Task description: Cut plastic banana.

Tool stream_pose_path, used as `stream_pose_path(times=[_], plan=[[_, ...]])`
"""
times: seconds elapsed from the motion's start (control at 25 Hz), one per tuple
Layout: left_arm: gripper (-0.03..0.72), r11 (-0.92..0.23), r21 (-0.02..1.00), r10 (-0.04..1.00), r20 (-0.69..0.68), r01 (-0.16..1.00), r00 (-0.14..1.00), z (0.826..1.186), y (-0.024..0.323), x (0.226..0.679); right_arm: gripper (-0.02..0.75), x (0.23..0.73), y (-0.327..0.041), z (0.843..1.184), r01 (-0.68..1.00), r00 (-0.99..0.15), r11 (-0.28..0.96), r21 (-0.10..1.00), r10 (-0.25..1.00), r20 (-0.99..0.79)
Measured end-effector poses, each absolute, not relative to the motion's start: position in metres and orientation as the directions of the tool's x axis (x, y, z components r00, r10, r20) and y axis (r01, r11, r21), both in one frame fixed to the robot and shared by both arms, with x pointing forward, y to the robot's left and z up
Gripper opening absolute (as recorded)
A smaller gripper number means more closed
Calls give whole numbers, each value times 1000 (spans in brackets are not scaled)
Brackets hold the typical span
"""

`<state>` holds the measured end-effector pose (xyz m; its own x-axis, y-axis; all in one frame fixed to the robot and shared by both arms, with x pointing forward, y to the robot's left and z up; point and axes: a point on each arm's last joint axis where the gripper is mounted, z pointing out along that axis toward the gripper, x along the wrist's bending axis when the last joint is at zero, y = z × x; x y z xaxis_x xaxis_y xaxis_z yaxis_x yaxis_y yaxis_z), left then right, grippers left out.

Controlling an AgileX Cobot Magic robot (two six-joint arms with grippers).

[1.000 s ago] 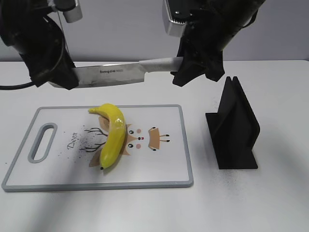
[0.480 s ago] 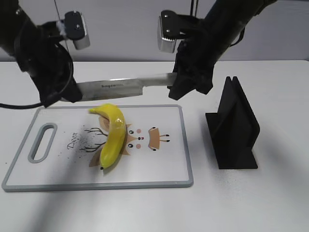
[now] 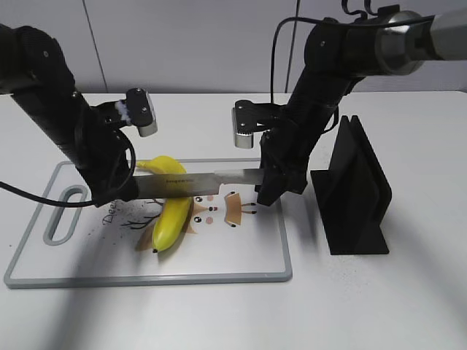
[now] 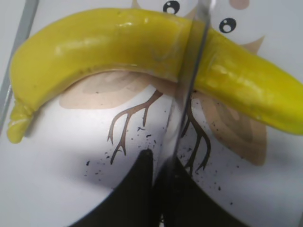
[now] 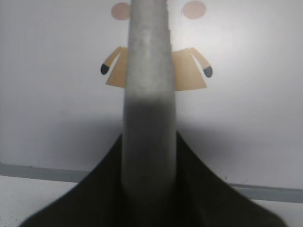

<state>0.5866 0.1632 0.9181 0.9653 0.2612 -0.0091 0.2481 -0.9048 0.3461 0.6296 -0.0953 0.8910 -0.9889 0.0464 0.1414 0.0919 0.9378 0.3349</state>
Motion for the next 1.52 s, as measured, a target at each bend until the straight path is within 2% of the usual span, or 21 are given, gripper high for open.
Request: stream_pose_path(times=[0.28, 0.48, 0.56, 0.88, 1.0, 1.2, 1.24, 1.32, 1.4, 1.48, 1.52], plan=[[30, -901, 350, 262, -29, 255, 965, 917, 162, 588, 172, 630, -95, 890, 95, -987, 938, 334, 45, 155], [30, -904, 357, 249, -4, 234, 968, 930, 163, 587, 172, 629, -96, 905, 89, -990, 936, 340, 47, 131], [29, -902, 370, 246, 9, 225, 969, 942, 163, 585, 171, 627, -97, 922, 82, -993, 933, 350, 47, 109], [24, -875, 470, 229, 189, 117, 955, 1040, 170, 559, 169, 610, -103, 1031, -13, -994, 893, 449, 38, -105], [21, -872, 480, 223, 206, 101, 953, 1054, 172, 550, 169, 604, -103, 1043, -28, -992, 886, 464, 32, -120], [32, -873, 478, 216, 204, 95, 955, 1055, 172, 549, 169, 603, -102, 1044, -27, -993, 884, 468, 31, -115], [52, -874, 478, 213, 207, 91, 955, 1055, 172, 549, 169, 603, -102, 1044, -25, -993, 883, 468, 31, -113], [155, -872, 482, 212, 222, 82, 952, 1056, 172, 551, 166, 603, -103, 1044, -17, -994, 884, 468, 36, -104], [312, -870, 487, 220, 244, 77, 944, 1056, 172, 553, 166, 603, -103, 1044, -12, -994, 884, 467, 41, -102], [512, -865, 497, 238, 286, 69, 928, 1058, 172, 557, 166, 603, -103, 1044, -10, -994, 886, 464, 42, -103], [582, -862, 502, 249, 308, 66, 918, 1059, 172, 559, 166, 603, -103, 1044, -8, -994, 886, 464, 44, -102]])
